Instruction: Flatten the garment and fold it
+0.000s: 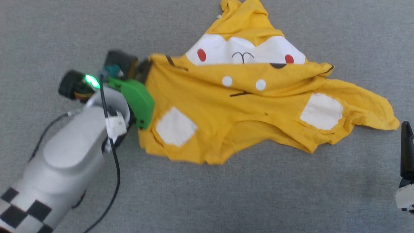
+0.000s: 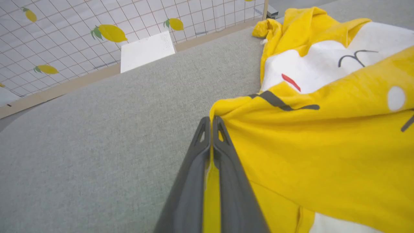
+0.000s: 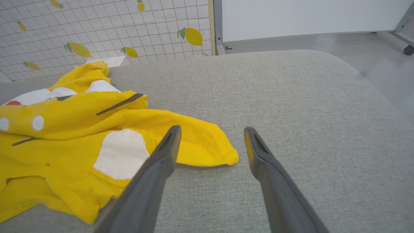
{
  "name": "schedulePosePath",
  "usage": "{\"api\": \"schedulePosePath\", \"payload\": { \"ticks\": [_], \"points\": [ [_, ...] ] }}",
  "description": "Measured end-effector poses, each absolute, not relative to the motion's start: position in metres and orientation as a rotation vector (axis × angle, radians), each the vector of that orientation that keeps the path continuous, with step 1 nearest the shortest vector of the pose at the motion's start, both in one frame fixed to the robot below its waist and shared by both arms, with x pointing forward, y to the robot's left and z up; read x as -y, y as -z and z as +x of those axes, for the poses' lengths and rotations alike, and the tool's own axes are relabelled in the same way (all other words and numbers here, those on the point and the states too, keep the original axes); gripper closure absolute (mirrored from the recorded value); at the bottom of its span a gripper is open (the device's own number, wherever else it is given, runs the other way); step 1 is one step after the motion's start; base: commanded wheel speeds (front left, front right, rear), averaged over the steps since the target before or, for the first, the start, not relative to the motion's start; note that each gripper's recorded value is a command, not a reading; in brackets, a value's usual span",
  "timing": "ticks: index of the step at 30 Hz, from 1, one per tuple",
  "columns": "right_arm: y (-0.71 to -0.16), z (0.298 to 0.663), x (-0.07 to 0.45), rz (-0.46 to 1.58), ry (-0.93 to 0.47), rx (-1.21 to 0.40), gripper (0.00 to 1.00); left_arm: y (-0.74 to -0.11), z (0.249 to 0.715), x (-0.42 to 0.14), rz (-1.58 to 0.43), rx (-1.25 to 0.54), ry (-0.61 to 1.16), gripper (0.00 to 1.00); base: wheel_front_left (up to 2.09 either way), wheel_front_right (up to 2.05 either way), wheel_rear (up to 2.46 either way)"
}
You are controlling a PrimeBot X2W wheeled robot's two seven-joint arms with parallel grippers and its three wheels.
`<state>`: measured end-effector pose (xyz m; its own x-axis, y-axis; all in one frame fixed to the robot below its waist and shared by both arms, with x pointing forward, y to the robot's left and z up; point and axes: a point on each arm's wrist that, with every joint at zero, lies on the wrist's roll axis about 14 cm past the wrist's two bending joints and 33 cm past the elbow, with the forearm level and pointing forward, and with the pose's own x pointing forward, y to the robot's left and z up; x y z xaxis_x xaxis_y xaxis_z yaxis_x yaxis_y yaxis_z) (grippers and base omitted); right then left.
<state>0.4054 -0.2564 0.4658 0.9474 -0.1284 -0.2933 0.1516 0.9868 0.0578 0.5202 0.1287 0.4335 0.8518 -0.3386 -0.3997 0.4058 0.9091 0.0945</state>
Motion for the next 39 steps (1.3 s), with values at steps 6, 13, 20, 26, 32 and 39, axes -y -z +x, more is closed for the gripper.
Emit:
{"api": "schedulePosePath", "payload": {
  "ticks": [6, 13, 20, 26, 32, 39],
  "points": [
    [-0.460, 0.412, 0.252, 0.083, 0.130, -0.301, 0.00, -0.438, 0.545, -0.126, 0.165, -0.309, 0.336, 1.00, 0.00, 0.00, 0.00],
    [-0.460, 0.413, 0.248, 0.088, 0.119, -0.301, 0.00, -0.420, 0.537, -0.116, 0.133, -0.336, 0.329, 0.00, 0.00, 0.00, 0.00],
    [-0.478, 0.412, 0.240, 0.092, 0.093, -0.255, 0.00, -0.465, 0.521, -0.146, 0.069, -0.168, 0.211, 0.00, 0.00, 0.00, 0.00],
    [-0.484, 0.405, 0.234, 0.095, 0.073, -0.250, 0.00, -0.438, 0.463, -0.172, 0.061, -0.329, 0.161, 0.00, 0.00, 0.00, 0.00],
    [-0.483, 0.406, 0.230, 0.094, 0.060, -0.258, 0.00, -0.415, 0.430, -0.165, 0.031, -0.477, 0.199, 0.00, 0.00, 0.00, 0.00],
    [-0.475, 0.408, 0.231, 0.091, 0.064, -0.285, 0.00, -0.383, 0.418, -0.159, 0.042, -0.617, 0.225, 0.00, 0.00, 0.00, 0.00]
  ]
}}
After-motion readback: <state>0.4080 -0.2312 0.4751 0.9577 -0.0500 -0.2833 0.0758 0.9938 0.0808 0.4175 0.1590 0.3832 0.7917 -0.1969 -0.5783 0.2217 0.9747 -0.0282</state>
